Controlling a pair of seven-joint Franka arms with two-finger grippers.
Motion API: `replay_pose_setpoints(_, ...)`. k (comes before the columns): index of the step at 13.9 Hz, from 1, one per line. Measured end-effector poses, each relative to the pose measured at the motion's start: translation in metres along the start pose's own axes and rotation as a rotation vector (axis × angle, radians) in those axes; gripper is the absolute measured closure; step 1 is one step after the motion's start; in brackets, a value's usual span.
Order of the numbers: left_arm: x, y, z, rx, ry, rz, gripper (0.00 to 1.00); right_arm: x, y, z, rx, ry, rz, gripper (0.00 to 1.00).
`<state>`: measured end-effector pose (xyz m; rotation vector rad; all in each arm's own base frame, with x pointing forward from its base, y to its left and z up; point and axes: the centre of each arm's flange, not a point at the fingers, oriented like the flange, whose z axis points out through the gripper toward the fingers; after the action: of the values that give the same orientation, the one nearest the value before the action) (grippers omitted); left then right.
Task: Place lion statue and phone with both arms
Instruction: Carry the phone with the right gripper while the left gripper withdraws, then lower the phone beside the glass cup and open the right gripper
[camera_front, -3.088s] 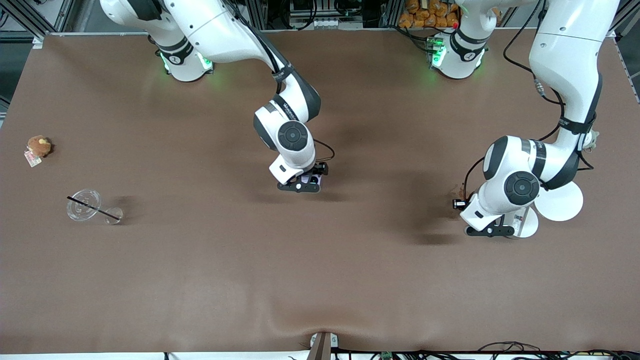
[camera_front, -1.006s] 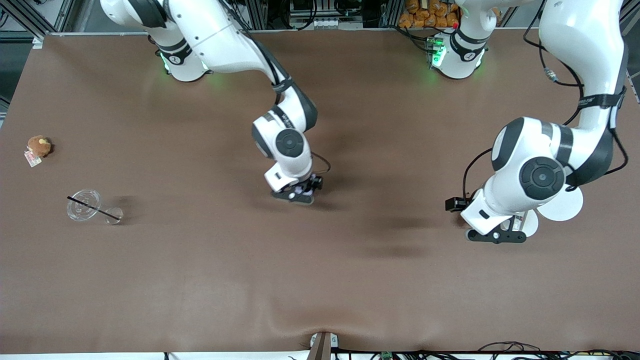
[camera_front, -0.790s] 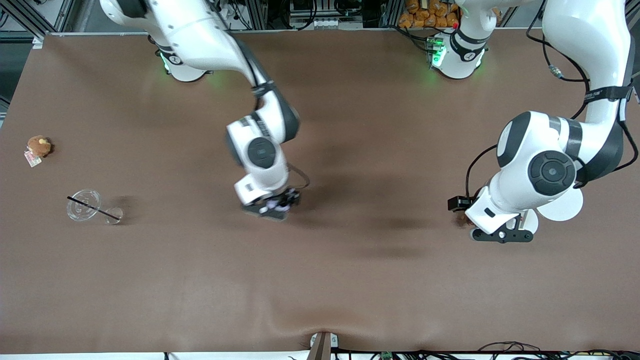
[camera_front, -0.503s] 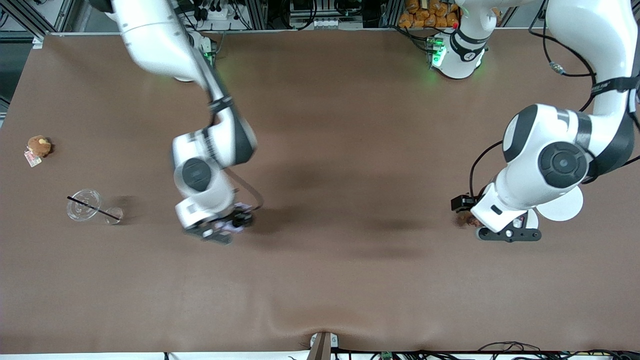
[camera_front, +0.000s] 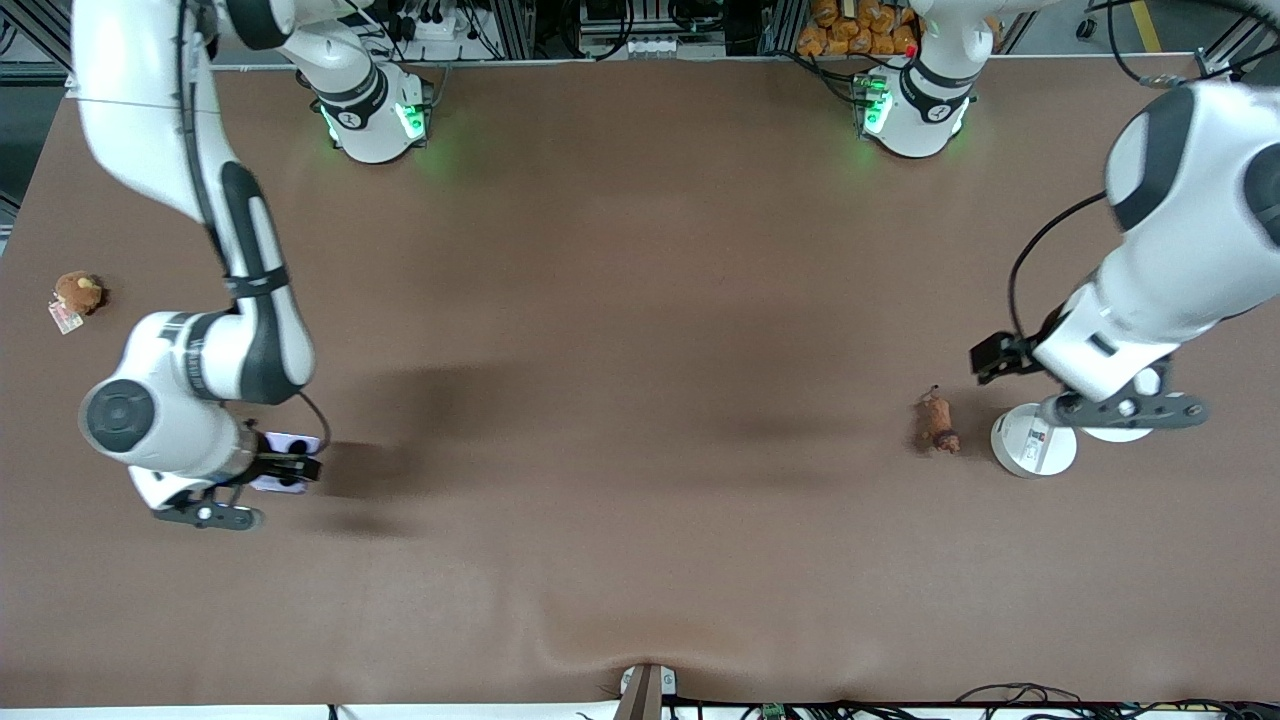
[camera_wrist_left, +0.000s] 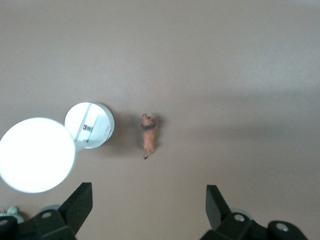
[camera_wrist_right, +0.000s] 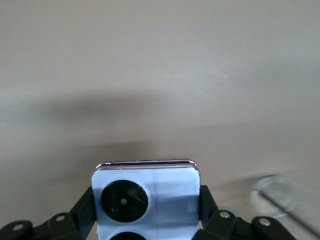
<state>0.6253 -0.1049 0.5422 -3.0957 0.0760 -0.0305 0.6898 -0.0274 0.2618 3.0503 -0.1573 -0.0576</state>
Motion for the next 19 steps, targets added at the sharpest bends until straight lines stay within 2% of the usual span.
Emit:
replay_pose_setpoints(2, -0.016, -0.018, -0.023, -0.001, -0.027, 0.026, 0.00, -0.005, 0.025, 0.017, 0.010, -0.037, -0.022, 0.16)
replay_pose_setpoints(5, -0.045, -0.064, -0.065, -0.041, -0.042, 0.028, 0.00, -0.010, 0.023, 0.041, 0.013, -0.065, -0.047, 0.16)
replay_pose_setpoints(7, -0.065, -0.092, -0.084, -0.052, -0.061, 0.023, 0.00, -0.010, 0.020, 0.054, 0.009, -0.061, -0.062, 0.16)
replay_pose_setpoints(10, -0.095, -0.118, -0.101, -0.066, -0.125, 0.007, 0.00, -0.014, 0.024, 0.078, -0.002, -0.048, -0.070, 0.16)
replay_pose_setpoints(15, -0.117, -0.147, -0.112, -0.074, -0.116, 0.024, 0.00, -0.015, 0.031, 0.095, -0.007, -0.039, -0.058, 0.16)
replay_pose_setpoints(16, -0.114, -0.143, -0.111, -0.073, -0.108, 0.032, 0.00, -0.015, 0.032, 0.095, -0.007, -0.038, -0.057, 0.11)
replay_pose_setpoints(17, -0.111, -0.138, -0.108, -0.070, -0.102, 0.038, 0.00, -0.014, 0.032, 0.095, -0.007, -0.038, -0.057, 0.01)
replay_pose_setpoints(19, -0.104, -0.135, -0.103, -0.067, -0.092, 0.035, 0.00, -0.014, 0.031, 0.094, -0.007, -0.037, -0.058, 0.00)
